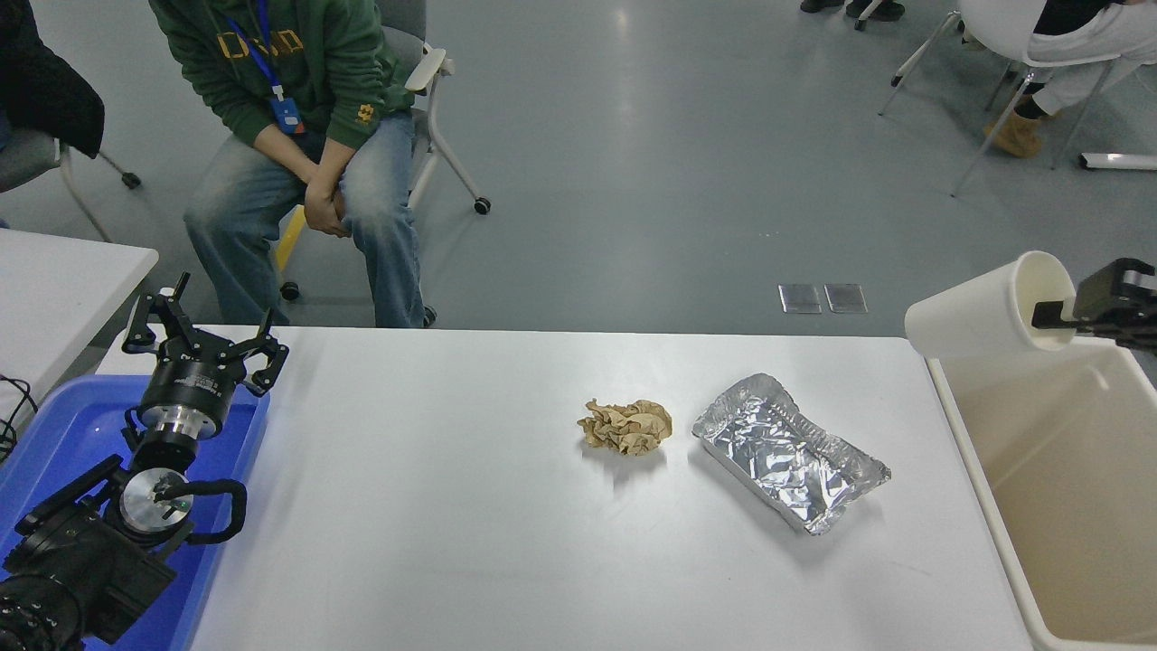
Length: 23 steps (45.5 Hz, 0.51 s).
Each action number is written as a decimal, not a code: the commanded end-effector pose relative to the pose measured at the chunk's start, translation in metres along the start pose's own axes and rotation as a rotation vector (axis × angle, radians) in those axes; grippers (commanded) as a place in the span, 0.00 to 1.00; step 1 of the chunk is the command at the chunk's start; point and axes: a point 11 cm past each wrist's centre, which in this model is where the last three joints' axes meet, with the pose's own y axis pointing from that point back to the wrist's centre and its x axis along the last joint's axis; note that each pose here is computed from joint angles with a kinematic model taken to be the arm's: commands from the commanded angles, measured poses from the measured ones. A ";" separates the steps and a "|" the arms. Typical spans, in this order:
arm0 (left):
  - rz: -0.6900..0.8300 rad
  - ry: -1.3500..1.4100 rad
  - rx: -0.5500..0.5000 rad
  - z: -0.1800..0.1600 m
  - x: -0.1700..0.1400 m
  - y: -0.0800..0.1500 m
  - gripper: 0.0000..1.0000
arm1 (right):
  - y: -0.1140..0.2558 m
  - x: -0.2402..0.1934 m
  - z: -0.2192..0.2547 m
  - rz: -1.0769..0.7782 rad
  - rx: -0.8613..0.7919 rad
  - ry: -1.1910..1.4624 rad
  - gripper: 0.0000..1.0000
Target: Clean the table surface
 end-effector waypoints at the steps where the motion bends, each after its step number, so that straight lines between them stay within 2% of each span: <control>1: 0.000 0.000 -0.001 0.000 0.000 0.000 1.00 | 0.015 0.023 0.046 0.100 -0.020 -0.125 0.00; 11: 0.000 0.000 -0.001 0.000 0.000 0.000 1.00 | 0.001 0.039 0.094 0.176 -0.044 -0.253 0.00; 23: 0.000 0.000 -0.001 0.000 0.000 0.000 1.00 | -0.020 0.030 0.135 0.212 -0.078 -0.343 0.00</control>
